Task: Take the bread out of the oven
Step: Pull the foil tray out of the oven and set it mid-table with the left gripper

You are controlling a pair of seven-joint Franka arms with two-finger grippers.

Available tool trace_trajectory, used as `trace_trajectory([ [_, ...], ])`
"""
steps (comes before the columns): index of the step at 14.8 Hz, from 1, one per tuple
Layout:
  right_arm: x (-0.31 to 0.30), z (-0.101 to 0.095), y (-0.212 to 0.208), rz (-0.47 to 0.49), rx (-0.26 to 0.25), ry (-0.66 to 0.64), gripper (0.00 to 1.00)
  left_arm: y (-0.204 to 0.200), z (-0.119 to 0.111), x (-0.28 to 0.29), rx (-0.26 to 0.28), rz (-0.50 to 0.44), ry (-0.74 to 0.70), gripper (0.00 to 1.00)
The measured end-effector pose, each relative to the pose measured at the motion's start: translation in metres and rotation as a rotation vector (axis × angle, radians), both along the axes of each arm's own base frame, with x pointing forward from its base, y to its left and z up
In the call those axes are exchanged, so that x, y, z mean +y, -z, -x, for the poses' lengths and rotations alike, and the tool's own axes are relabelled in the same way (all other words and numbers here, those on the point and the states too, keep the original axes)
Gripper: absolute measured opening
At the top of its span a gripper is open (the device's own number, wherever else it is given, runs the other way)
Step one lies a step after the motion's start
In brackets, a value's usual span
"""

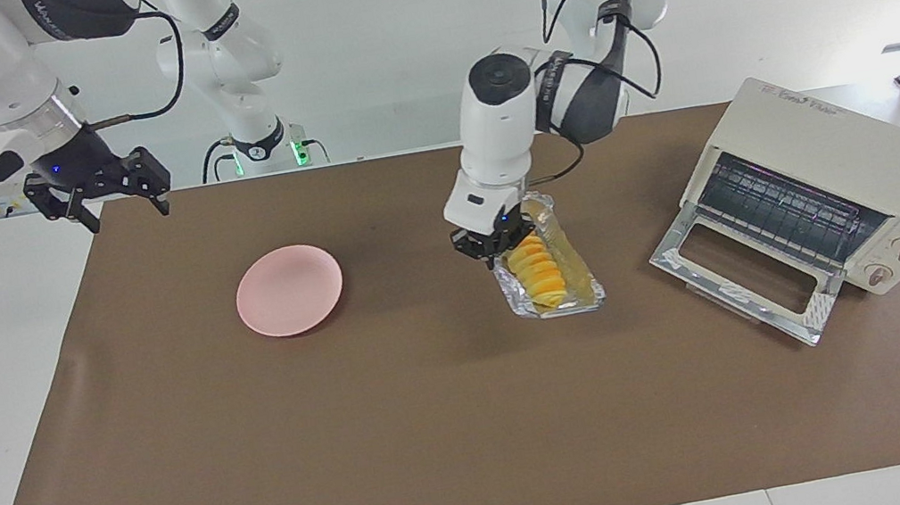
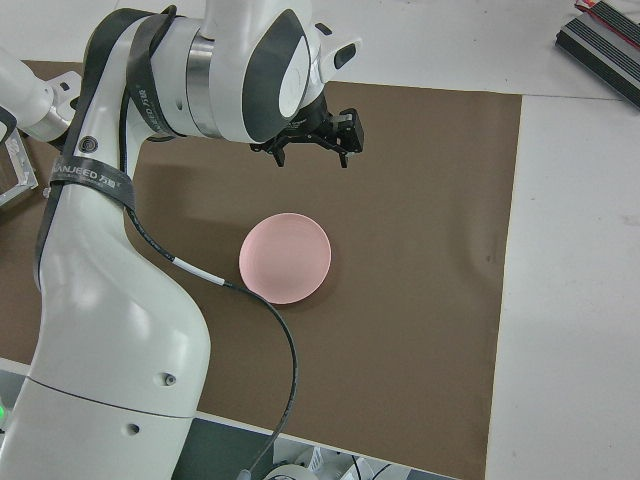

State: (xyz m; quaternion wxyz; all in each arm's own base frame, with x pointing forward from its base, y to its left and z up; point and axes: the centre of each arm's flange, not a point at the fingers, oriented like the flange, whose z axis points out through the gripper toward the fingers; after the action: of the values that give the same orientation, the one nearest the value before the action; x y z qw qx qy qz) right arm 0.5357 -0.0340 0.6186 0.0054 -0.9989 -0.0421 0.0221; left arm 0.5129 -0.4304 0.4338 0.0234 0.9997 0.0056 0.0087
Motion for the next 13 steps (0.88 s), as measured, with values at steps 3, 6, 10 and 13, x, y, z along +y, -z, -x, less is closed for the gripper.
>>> trace_trajectory([
  [3,0.000,0.000,0.000,0.000,0.000,0.001,1.00,0.039,0.005,-0.016,0.039,-0.031,0.033,0.02],
  [6,-0.001,0.000,0.000,0.000,0.000,0.001,1.00,0.067,0.008,-0.027,0.050,-0.038,0.061,0.02],
  [10,-0.003,0.000,0.000,0.000,0.001,0.006,1.00,0.089,0.030,-0.056,0.051,-0.040,0.114,0.02],
  [13,-0.005,0.000,0.000,0.000,0.001,0.010,1.00,0.090,0.031,-0.059,0.048,-0.039,0.118,0.20],
])
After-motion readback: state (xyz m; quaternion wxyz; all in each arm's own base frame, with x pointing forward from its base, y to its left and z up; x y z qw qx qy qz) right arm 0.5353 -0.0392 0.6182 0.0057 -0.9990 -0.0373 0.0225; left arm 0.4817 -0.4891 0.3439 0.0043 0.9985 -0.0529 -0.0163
